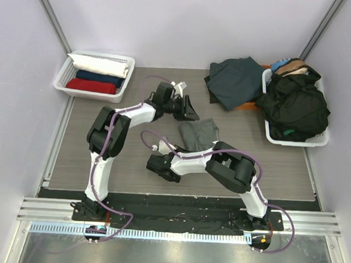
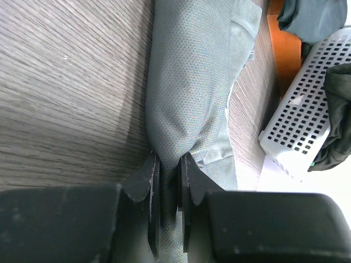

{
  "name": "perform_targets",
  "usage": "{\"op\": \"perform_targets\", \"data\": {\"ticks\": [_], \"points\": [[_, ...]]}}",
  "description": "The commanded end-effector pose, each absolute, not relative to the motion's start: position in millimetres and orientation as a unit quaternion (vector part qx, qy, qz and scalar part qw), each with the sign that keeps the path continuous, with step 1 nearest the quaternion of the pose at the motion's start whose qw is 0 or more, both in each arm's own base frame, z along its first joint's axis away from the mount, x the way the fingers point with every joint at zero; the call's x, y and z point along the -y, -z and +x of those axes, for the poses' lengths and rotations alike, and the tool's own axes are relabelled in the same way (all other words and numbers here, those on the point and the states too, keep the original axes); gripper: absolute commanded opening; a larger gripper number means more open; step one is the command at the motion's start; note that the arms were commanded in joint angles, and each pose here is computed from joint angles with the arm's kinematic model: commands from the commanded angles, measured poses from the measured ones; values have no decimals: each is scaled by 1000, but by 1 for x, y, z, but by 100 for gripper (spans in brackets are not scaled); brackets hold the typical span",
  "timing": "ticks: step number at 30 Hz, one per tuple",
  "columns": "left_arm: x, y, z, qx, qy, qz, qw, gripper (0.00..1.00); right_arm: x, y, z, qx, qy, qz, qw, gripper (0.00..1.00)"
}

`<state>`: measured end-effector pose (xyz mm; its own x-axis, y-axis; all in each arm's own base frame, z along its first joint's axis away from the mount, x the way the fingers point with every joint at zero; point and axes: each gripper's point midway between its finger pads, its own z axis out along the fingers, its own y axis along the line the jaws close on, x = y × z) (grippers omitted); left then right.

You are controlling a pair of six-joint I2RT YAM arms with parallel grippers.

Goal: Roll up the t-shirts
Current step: Roll the T-shirt to the center of the board.

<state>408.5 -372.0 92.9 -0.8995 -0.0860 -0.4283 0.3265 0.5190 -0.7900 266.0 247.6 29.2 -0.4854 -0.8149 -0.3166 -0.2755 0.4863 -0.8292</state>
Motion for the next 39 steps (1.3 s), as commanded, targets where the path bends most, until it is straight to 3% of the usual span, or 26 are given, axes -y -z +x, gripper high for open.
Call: {"op": "perform_targets", "data": {"ticks": [1,7,18,29,39], "points": [[353,-184,443,-813,501,79,287,41,-269,-14,260,-827,279,-321,368,1],[313,-192,450,-821,481,26,305,40,-271,-19,263,-845,243,-306,365,1],[244,-151,417,-840,455,-65,286,39,-281,-35,269,-897,80,-248,356,1],[242,-126,389,-840,462,-72,274,38,-279,-63,275,-917,-166,-126,340,2],[290,-116,372,-840,472,-13,268,37,-269,-72,266,-872,-405,-19,275,3]]}}
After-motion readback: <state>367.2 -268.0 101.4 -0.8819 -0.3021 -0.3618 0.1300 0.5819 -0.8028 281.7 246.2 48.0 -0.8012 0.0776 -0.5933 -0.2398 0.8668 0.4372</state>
